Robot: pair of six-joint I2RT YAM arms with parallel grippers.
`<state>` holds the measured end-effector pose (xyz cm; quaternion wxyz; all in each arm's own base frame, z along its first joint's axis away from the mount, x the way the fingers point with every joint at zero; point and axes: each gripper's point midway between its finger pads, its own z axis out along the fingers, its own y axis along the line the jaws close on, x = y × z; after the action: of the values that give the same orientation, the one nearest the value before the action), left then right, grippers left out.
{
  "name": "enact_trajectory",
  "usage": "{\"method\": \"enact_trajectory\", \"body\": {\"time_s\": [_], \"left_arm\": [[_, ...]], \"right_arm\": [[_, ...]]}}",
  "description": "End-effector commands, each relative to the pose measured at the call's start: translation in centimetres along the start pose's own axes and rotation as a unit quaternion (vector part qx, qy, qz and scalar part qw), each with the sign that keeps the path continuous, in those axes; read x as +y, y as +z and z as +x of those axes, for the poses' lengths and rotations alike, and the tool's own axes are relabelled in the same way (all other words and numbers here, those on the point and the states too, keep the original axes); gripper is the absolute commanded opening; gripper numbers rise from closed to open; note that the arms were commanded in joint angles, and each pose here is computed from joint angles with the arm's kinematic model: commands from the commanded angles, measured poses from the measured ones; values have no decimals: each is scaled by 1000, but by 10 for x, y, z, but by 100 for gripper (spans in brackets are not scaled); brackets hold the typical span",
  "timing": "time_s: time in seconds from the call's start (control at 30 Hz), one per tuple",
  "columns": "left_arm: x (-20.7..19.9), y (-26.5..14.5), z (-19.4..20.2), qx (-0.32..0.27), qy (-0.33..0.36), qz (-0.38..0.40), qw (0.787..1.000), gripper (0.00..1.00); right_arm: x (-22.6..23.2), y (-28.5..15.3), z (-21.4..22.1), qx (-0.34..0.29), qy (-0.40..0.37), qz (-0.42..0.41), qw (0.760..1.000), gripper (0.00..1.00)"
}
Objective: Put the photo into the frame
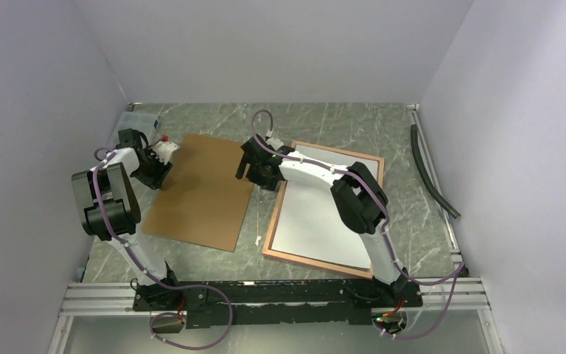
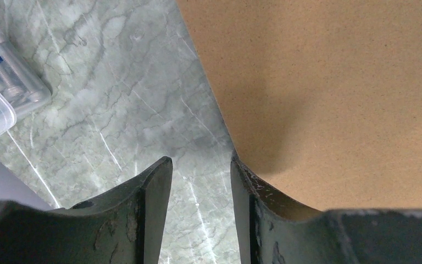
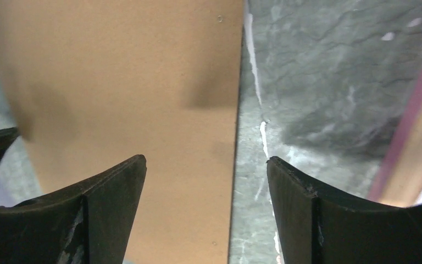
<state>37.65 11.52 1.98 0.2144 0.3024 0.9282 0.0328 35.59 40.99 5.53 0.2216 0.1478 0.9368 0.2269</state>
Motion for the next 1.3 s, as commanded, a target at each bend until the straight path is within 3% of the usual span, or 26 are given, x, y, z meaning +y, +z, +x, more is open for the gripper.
{"method": "enact_trajectory", "body": {"time_s": [0.0,0.47,0.6,0.73,0.83,1.0,1.1,1.17,1.27], "left_arm": [[-55,15,44,72,-38,98,992,49],[-75,36,37,85,-38,118,989,46],[-84,39,32,85,-28,131,987,42],[-95,38,27,85,-15,144,986,42],[-103,36,24,86,-10,157,984,42],[-111,33,22,87,-8,177,980,42],[-113,29,19,81,-10,187,979,41],[-116,27,18,81,-12,197,977,41],[-117,25,16,82,-13,205,975,41]], "right_arm": [[-22,-9,-3,-23,-54,93,994,87],[-15,44,38,33,-43,137,989,93],[25,40,41,45,0,49,998,93],[85,8,24,26,26,-111,993,93],[109,-22,17,27,39,-225,973,91],[147,-91,4,17,32,-407,913,88],[158,-131,1,18,31,-506,862,87],[167,-163,-2,20,26,-581,813,85],[165,-183,2,31,32,-635,771,81]]}}
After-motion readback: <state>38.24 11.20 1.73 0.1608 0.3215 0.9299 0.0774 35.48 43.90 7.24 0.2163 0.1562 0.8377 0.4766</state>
